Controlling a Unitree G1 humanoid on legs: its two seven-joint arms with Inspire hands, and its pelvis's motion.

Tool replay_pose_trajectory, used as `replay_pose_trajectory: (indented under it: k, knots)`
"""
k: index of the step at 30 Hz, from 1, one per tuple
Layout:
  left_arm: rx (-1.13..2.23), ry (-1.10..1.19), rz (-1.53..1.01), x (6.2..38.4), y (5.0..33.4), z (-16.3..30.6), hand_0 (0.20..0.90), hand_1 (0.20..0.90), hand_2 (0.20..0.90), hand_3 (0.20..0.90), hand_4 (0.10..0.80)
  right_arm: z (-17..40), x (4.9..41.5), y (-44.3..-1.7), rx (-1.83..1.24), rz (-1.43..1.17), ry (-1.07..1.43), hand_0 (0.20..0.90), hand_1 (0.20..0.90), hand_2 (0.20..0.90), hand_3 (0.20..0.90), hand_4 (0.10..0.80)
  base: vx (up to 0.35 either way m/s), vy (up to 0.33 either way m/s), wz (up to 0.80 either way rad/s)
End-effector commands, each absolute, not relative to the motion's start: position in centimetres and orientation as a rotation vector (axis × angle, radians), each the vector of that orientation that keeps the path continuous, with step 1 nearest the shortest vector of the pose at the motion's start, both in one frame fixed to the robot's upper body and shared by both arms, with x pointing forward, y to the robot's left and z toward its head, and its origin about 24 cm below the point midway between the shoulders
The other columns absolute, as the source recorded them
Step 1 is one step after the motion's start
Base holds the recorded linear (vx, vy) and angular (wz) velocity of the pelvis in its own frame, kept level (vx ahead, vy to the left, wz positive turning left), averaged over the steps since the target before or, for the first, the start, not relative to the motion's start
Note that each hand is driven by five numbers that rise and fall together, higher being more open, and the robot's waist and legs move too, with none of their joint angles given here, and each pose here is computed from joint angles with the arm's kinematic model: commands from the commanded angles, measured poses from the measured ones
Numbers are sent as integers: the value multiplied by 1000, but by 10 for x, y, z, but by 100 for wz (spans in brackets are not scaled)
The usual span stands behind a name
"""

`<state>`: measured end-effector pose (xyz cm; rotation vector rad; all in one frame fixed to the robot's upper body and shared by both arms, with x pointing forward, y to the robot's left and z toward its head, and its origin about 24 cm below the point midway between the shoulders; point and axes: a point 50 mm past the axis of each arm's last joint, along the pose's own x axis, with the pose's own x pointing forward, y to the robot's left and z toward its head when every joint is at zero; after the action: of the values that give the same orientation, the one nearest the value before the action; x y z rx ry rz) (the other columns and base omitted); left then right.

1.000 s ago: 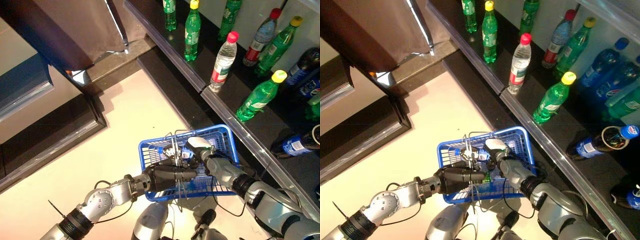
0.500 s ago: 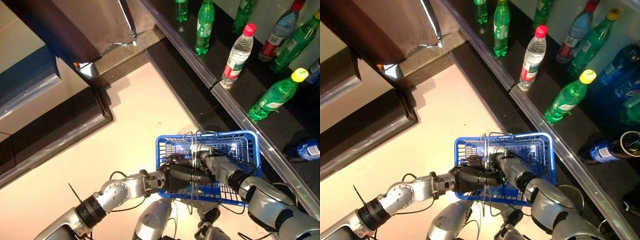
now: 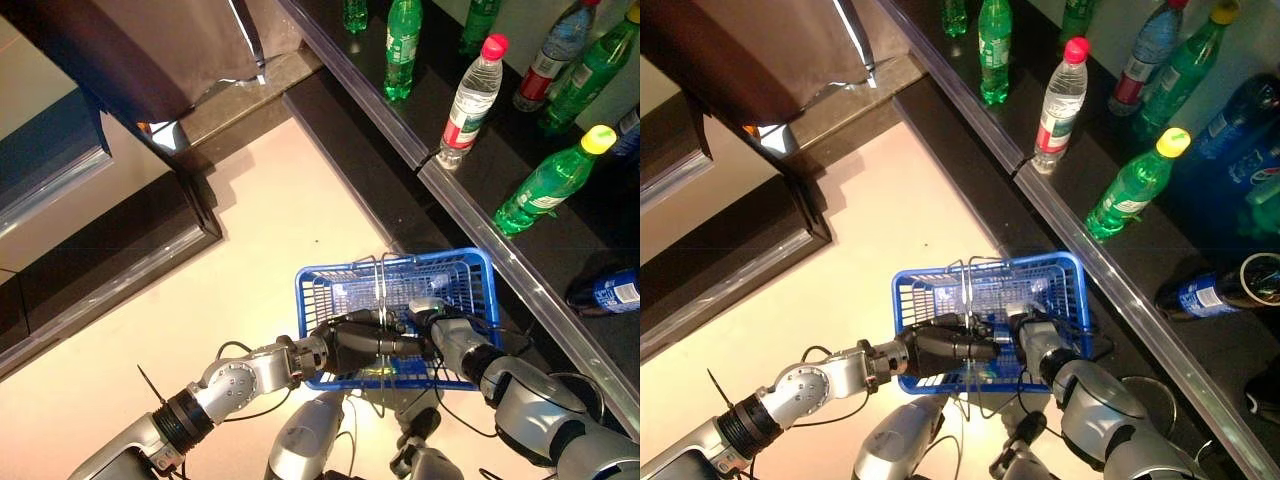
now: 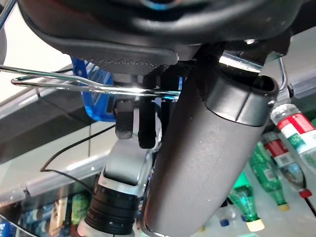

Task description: Pick up the drink and place into the basket.

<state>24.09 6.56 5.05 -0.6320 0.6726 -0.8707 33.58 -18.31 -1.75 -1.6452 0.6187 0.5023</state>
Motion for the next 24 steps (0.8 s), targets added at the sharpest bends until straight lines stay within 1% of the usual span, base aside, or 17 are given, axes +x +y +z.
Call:
replay_pose_trajectory:
  k: [1, 7, 13, 18, 24]
  knots:
    - [-917, 318, -1315, 232, 16, 149, 300, 300, 300, 200, 100, 43, 378, -154, -1644, 384, 377, 900, 900, 900, 900, 800, 0, 0, 0]
    - [-961, 360, -1285, 231, 16, 151, 300, 300, 300, 200, 100, 43, 377, -154, -1558, 390, 362, 900, 900, 900, 900, 800, 0, 0, 0]
    - [-986, 347, -1254, 232, 25, 156, 300, 300, 300, 200, 100, 46, 377, -151, -1432, 373, 283, 900, 900, 900, 900, 800, -7, 11, -7]
    - [-1031, 374, -1214, 231, 29, 155, 300, 300, 300, 200, 100, 51, 376, -149, -1373, 346, 210, 900, 900, 900, 900, 800, -11, 13, -6]
    - [-1071, 358, -1148, 231, 42, 152, 300, 300, 300, 200, 100, 58, 370, -143, -1317, 348, 126, 900, 900, 900, 900, 800, -11, 18, -5]
